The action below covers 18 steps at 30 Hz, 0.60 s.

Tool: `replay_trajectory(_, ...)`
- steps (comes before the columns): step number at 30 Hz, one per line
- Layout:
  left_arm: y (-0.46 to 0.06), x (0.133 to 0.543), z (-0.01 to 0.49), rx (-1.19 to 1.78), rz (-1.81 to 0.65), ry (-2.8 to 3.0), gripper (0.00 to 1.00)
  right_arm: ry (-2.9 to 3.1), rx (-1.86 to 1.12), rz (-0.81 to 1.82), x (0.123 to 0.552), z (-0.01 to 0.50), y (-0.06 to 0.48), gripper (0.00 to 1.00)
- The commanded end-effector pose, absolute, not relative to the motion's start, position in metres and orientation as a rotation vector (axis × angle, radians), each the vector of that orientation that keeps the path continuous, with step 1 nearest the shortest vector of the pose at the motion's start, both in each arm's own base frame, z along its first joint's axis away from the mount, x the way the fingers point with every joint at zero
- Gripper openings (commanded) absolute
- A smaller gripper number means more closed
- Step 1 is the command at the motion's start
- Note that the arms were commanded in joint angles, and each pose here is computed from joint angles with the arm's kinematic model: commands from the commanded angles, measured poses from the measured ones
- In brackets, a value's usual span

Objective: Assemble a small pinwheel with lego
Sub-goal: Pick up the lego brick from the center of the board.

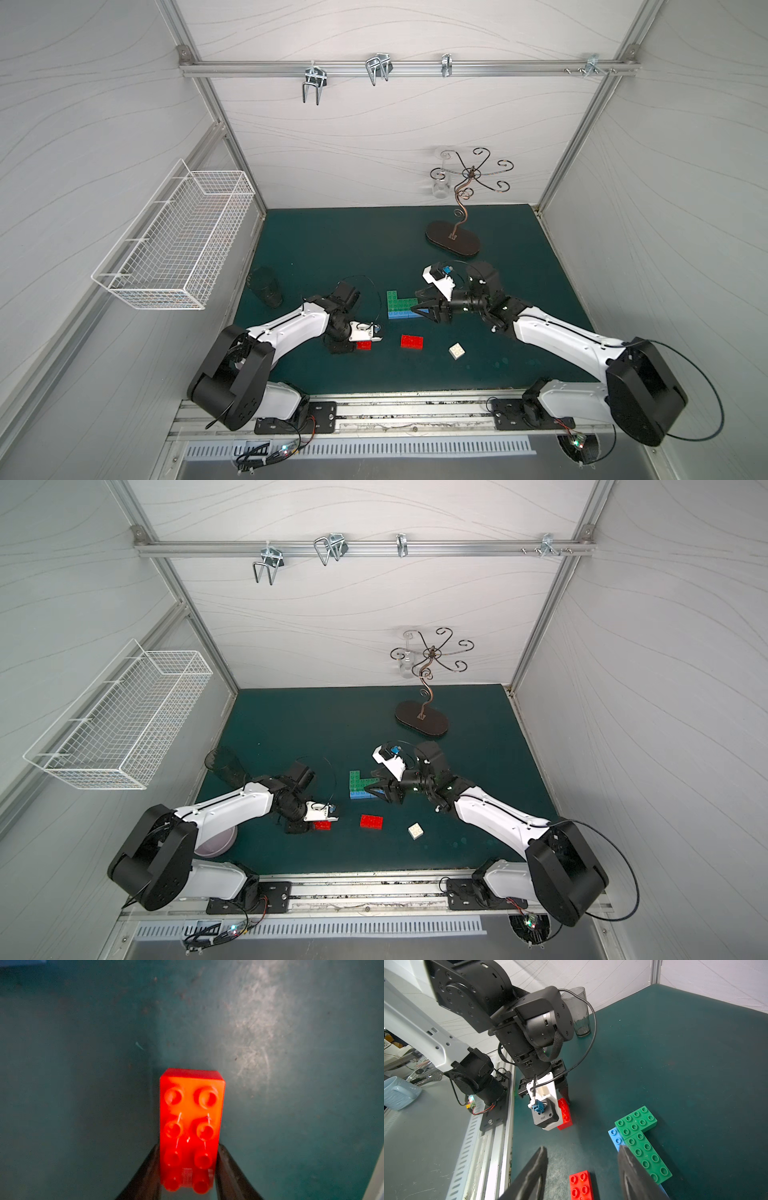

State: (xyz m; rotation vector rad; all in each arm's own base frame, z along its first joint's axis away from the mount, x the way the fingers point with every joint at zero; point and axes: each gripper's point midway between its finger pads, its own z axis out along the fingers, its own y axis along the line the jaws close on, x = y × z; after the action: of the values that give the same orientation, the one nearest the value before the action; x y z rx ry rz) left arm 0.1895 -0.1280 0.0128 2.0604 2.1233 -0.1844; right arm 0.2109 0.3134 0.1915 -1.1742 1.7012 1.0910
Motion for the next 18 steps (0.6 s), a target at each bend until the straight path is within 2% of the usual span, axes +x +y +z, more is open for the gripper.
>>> replay_trajectory(1,-0.129,0.195,0.009,2.043,-0.145,2.11,0.42,1.697,-1.169,1.062,0.21,0.192,0.307,0.57)
replay_trajectory(5,-0.13,0.191,0.006,2.034,-0.165,2.127,0.36,1.705,-1.105,1.079,0.215,0.191,0.301,0.58)
replay_trajectory(9,-0.134,0.191,0.009,2.002,-0.173,2.14,0.38,1.822,-0.93,1.13,0.233,0.184,0.283,0.58)
replay_trajectory(11,-0.136,0.188,0.01,1.969,-0.179,2.161,0.36,1.888,-0.87,1.193,0.236,0.177,0.276,0.57)
replay_trajectory(12,-0.137,0.189,0.01,1.951,-0.173,2.161,0.28,1.915,-0.854,1.204,0.236,0.173,0.274,0.56)
replay_trajectory(14,-0.141,0.197,0.009,1.857,-0.133,2.185,0.27,1.949,-0.838,1.207,0.234,0.165,0.271,0.56)
replay_trajectory(18,-0.143,0.195,0.015,1.858,-0.122,2.177,0.35,1.96,-0.847,1.181,0.233,0.159,0.268,0.56)
